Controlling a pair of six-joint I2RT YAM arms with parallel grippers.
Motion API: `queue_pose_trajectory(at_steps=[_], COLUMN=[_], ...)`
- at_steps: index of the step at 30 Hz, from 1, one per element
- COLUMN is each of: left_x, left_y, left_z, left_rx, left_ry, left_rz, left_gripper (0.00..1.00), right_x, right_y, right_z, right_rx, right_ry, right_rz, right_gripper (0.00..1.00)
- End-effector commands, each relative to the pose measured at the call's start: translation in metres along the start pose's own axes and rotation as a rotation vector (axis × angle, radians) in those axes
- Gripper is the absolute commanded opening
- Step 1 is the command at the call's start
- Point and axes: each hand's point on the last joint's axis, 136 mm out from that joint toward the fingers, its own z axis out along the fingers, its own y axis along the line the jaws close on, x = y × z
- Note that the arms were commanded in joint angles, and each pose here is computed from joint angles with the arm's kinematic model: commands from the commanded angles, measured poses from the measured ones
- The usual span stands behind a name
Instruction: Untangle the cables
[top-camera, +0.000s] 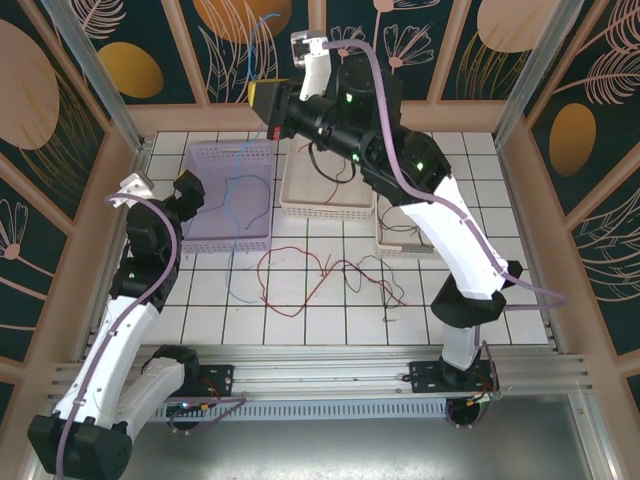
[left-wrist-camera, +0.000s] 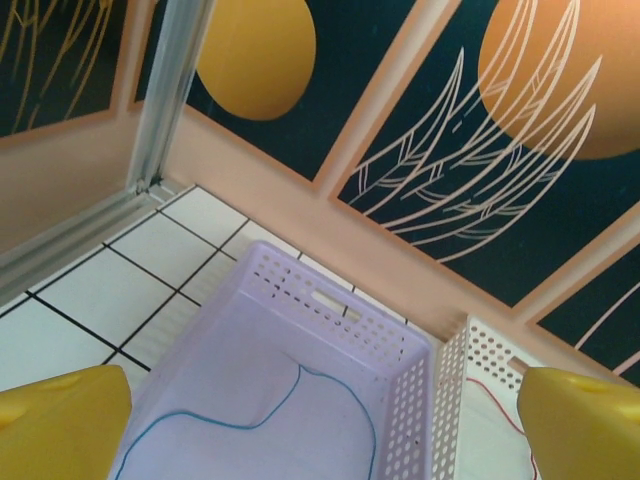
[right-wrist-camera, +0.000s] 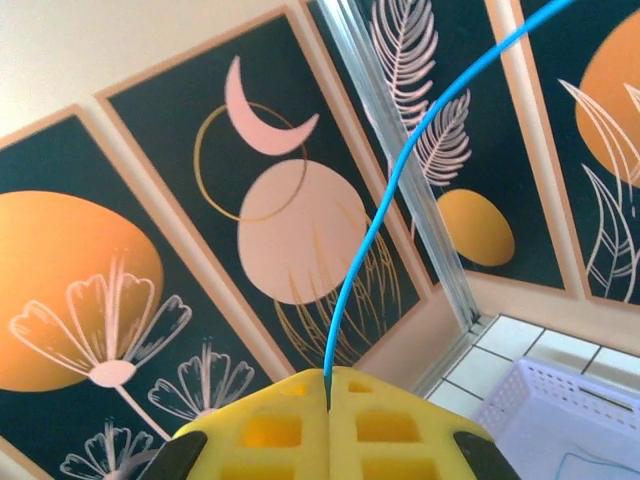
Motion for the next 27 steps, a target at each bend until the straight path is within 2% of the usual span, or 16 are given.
queue_pose_trajectory(at_steps=[1, 11, 19, 24, 27], left_x=[-0.011, -0.012, -0.012, -0.010, -0.012], left_y=[0.006, 0.008, 0.006, 0.005, 0.006], left_z=[-0.002, -0.003, -0.002, -0.001, -0.002], left_rx=[-0.020, -0.032, -0.027, -0.022, -0.022], left_ry=[-0.060, -0.068, -0.065, -0.061, -0.065], left_rz=[-0.025, -0.016, -0.010, -0.009, -0.009], left_gripper=[0.99, 0.99, 0.99, 0.98, 0.98], right_x=[0.008, 0.017, 0.067, 0.066, 0.056], right_y=[-0.007, -0.056, -0.084, -0.081, -0.062], right_z=[0.018, 0.076, 0.109, 0.111, 0.105], right_rx=[-0.143, -0.264, -0.237, -0.256, -0.305], right_ry=[0.046, 0.072, 0.173, 0.163, 0.143], right_rz=[0.039, 0.179, 0.217, 0.214, 0.197], right_gripper=[0.00, 0.00, 0.00, 0.00, 0.00])
